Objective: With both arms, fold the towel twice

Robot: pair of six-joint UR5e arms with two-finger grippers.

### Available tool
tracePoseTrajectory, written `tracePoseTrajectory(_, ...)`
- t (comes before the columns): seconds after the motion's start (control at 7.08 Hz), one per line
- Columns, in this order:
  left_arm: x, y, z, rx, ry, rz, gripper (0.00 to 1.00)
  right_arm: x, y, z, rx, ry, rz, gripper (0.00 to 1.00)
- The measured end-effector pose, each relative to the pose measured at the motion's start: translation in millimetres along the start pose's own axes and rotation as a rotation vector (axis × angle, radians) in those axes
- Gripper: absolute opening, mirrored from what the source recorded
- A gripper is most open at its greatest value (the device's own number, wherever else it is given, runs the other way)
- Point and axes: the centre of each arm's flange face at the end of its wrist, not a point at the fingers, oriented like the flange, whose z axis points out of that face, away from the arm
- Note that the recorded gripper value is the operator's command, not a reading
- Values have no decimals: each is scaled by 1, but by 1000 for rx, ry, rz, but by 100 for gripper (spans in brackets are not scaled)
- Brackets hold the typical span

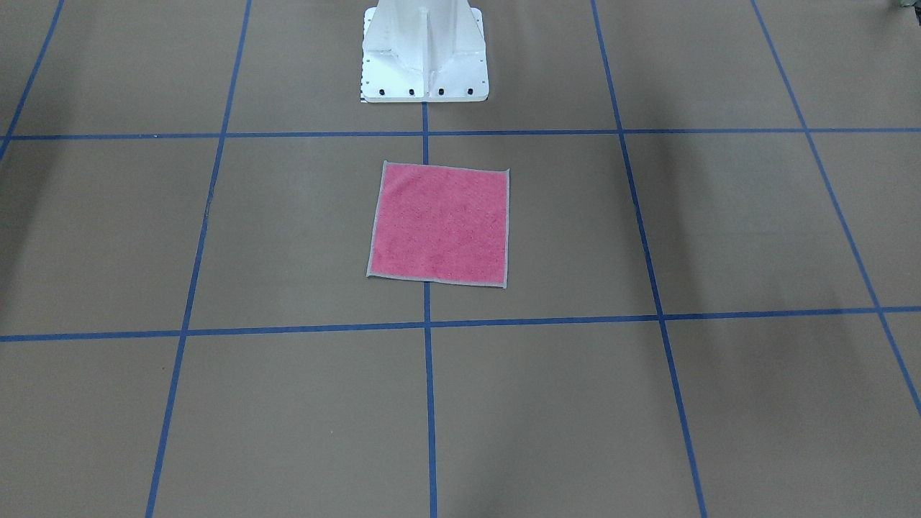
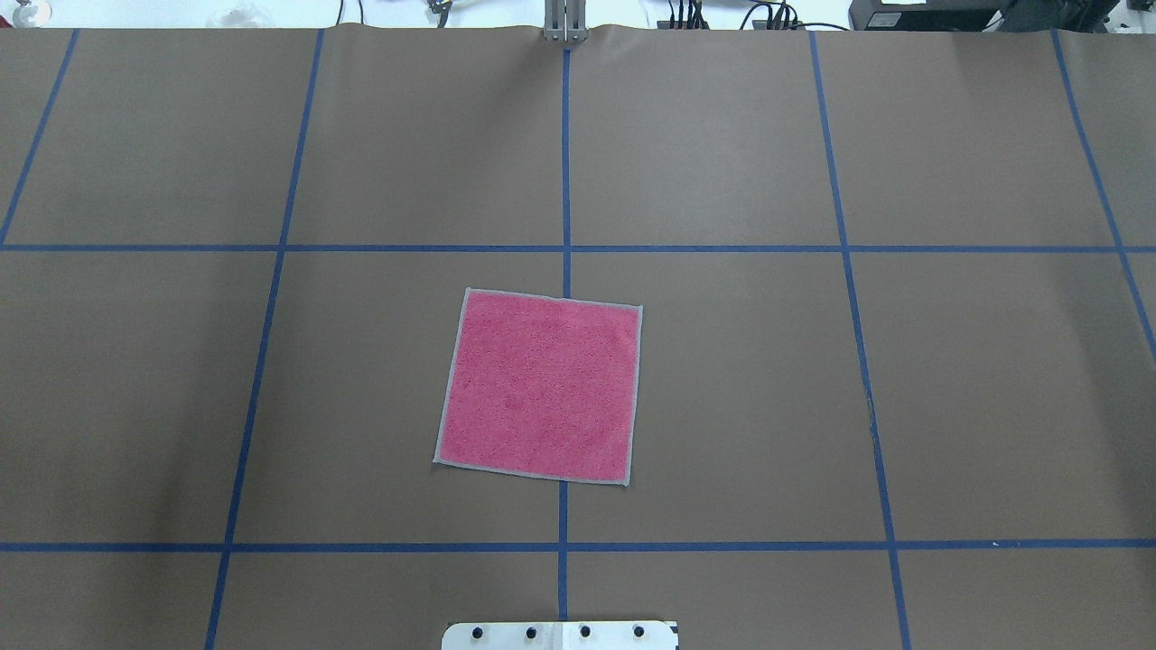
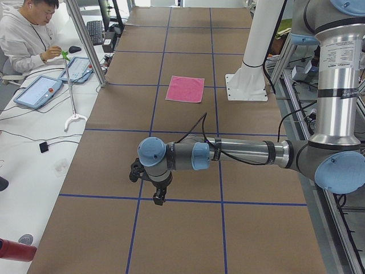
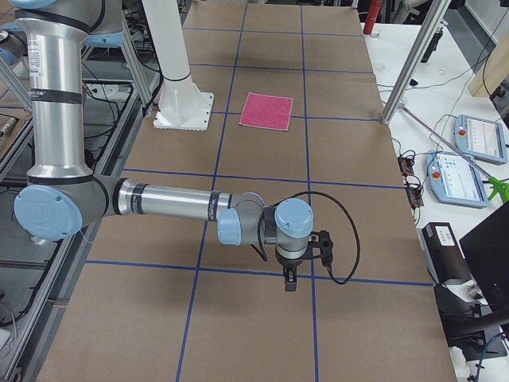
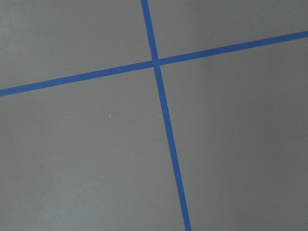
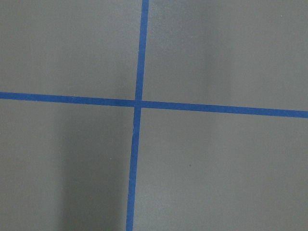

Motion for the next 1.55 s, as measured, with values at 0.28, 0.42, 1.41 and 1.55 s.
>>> tracePoseTrajectory(0.28,1,-2,-2,3,-1,1,100,0,-1,0,6,0,-6,99)
tracePoseTrajectory(0.42,2,-3,-3,5,-2,3,100,0,-1,0,21,1,-19,99)
tracePoseTrajectory(1.41,51,-93,-62,259,-49,246,100,-75,-22,-52,162,-78,-39,99)
tracePoseTrajectory(1.55,67,-107,-68,304,-37,205,100,-107,-26,-60,172,-99,7,99)
